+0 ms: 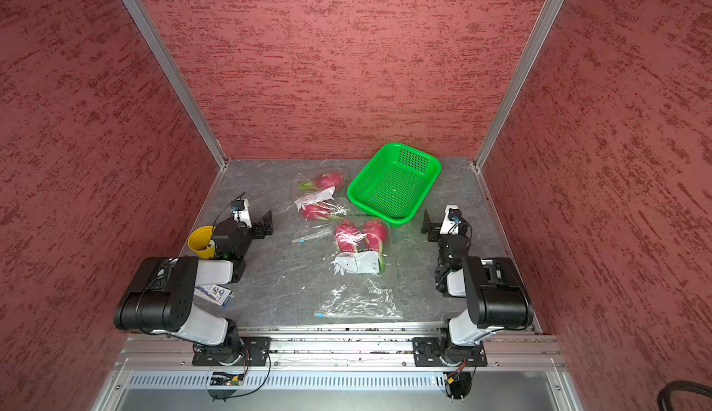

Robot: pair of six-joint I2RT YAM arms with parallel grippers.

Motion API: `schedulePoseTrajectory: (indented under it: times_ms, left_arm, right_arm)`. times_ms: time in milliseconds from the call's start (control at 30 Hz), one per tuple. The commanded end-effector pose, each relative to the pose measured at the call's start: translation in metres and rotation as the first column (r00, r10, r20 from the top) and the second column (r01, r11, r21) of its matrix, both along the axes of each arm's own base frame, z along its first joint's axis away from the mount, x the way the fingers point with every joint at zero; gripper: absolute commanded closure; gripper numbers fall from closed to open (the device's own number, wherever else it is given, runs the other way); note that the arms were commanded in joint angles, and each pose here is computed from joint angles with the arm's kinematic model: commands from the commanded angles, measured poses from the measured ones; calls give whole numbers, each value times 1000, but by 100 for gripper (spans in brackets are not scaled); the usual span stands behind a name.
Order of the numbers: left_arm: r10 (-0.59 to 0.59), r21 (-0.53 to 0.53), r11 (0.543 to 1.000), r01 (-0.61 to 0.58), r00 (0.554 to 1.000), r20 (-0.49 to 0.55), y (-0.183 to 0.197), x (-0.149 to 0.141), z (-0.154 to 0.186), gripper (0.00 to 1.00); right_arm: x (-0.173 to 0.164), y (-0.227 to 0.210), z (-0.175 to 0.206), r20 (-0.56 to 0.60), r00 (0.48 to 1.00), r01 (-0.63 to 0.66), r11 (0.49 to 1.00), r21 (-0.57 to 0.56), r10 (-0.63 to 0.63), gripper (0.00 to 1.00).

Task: Open the zip-top bag and take out the dragon fruit
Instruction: Pick up the zipper food storage bag at the center of the board.

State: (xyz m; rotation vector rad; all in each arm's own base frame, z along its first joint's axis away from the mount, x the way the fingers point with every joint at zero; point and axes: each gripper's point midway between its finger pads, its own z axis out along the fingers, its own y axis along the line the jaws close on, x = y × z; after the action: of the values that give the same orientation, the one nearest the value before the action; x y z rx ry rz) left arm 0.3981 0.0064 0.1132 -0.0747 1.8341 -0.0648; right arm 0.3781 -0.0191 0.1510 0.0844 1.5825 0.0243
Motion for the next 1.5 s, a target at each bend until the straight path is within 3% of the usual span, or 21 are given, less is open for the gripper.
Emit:
schedulePoseTrajectory:
  times_ms: [0, 1000, 1300, 1467]
  left_arm:
    - [0, 1, 1000, 0, 1000, 3, 0, 4, 2, 0]
    - [14, -23, 1000, -14, 1000, 10, 6, 3, 5, 0]
    - [150, 25, 988, -149, 989, -15, 18, 1, 45, 0]
    - [125, -78, 989, -122, 992, 30, -2, -7, 84, 0]
  right_arm:
    - [-1, 1, 3, 9, 1000, -7, 1000, 0, 7, 1]
    - [-5, -1, 5, 20, 1000, 2, 1000, 4, -2, 1]
    - [-15, -19, 39, 63, 992, 111, 993, 49, -114, 1]
    - [-17, -19, 71, 50, 992, 108, 981, 160, -117, 1]
